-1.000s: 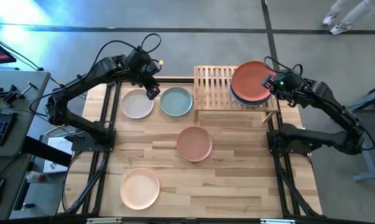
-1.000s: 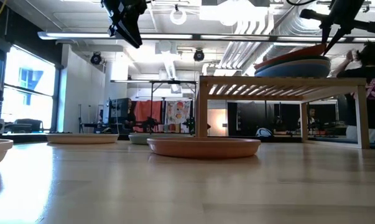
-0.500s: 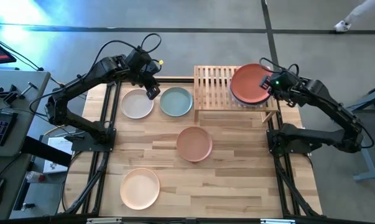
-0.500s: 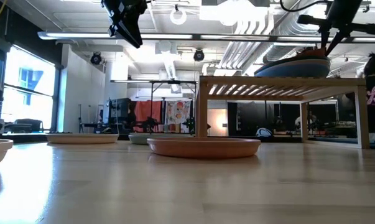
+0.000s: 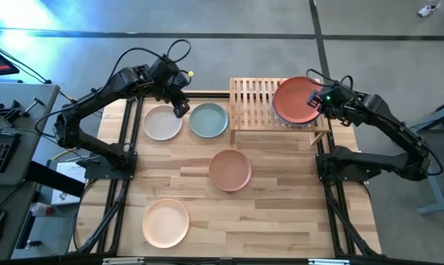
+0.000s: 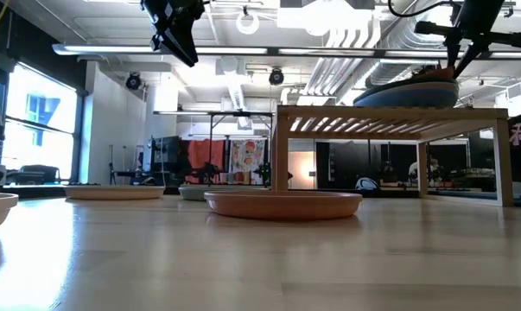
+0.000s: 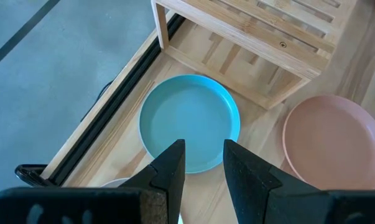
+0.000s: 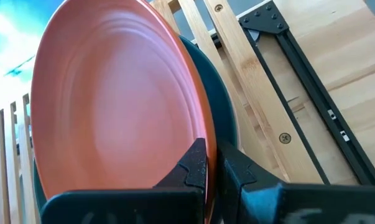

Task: Place and stack plates onto a shelf
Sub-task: Stack the orange plate on top of the green plate on the shelf

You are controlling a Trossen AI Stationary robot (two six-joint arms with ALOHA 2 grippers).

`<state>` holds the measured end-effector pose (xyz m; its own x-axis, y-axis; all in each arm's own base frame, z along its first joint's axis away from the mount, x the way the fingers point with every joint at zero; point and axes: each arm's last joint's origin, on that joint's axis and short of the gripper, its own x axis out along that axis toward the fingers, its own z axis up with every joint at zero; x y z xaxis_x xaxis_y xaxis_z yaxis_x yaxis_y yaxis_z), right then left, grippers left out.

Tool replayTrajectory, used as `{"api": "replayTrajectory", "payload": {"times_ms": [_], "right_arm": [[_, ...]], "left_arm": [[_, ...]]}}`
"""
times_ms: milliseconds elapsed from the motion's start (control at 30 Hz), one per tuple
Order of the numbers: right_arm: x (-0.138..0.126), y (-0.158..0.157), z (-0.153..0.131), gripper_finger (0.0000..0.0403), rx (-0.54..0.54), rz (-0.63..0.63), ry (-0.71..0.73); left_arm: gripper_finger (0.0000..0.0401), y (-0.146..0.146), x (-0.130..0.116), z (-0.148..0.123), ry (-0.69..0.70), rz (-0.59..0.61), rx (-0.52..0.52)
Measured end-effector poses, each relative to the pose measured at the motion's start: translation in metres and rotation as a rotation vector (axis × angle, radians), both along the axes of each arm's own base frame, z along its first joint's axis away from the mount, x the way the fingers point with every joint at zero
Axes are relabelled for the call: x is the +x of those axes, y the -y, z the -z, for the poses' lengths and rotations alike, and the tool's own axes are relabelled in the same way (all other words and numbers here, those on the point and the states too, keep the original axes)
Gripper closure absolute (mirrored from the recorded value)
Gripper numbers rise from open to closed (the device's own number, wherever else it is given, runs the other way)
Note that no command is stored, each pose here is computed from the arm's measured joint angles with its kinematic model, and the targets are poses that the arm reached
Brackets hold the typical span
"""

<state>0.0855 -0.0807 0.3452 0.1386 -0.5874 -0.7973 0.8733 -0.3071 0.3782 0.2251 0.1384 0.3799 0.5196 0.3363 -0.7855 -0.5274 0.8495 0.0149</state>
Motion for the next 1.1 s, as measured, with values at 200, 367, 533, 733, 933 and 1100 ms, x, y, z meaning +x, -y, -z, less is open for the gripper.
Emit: {"api": "replayTrajectory", "payload": {"times_ms": [200,367,533,733,933,1100], "right_arm": [[0.0001,-0.0001,0.0000,0.0402,0.002,0.001,0.003],[0.0003,-0.0002,0.0001,0.0402,0.008,-0.010,0.005],[0.0013,-0.0010,0.0005,0.0402,0.035,-0.039,0.021],[0.0011,-0.0008,0.0005,0.0402,0.030,-0.037,0.015],[0.0008,-0.0005,0.0003,0.0402,0.018,-0.029,0.006],[0.0009,-0.0006,0.0004,0.0402,0.022,-0.032,0.009]], "left_arm": [[0.0304,0.0000,0.0001,0.0001,0.000,0.000,0.000],[0.0304,0.0000,0.0001,0.0001,0.000,0.000,0.000],[0.0304,0.0000,0.0001,0.0001,0.000,0.000,-0.001],[0.0304,-0.0001,0.0002,0.0000,0.010,-0.020,-0.012],[0.0304,-0.0004,0.0007,-0.0005,0.018,-0.022,-0.010],[0.0304,-0.0004,0.0007,-0.0005,0.018,-0.022,-0.010]]}}
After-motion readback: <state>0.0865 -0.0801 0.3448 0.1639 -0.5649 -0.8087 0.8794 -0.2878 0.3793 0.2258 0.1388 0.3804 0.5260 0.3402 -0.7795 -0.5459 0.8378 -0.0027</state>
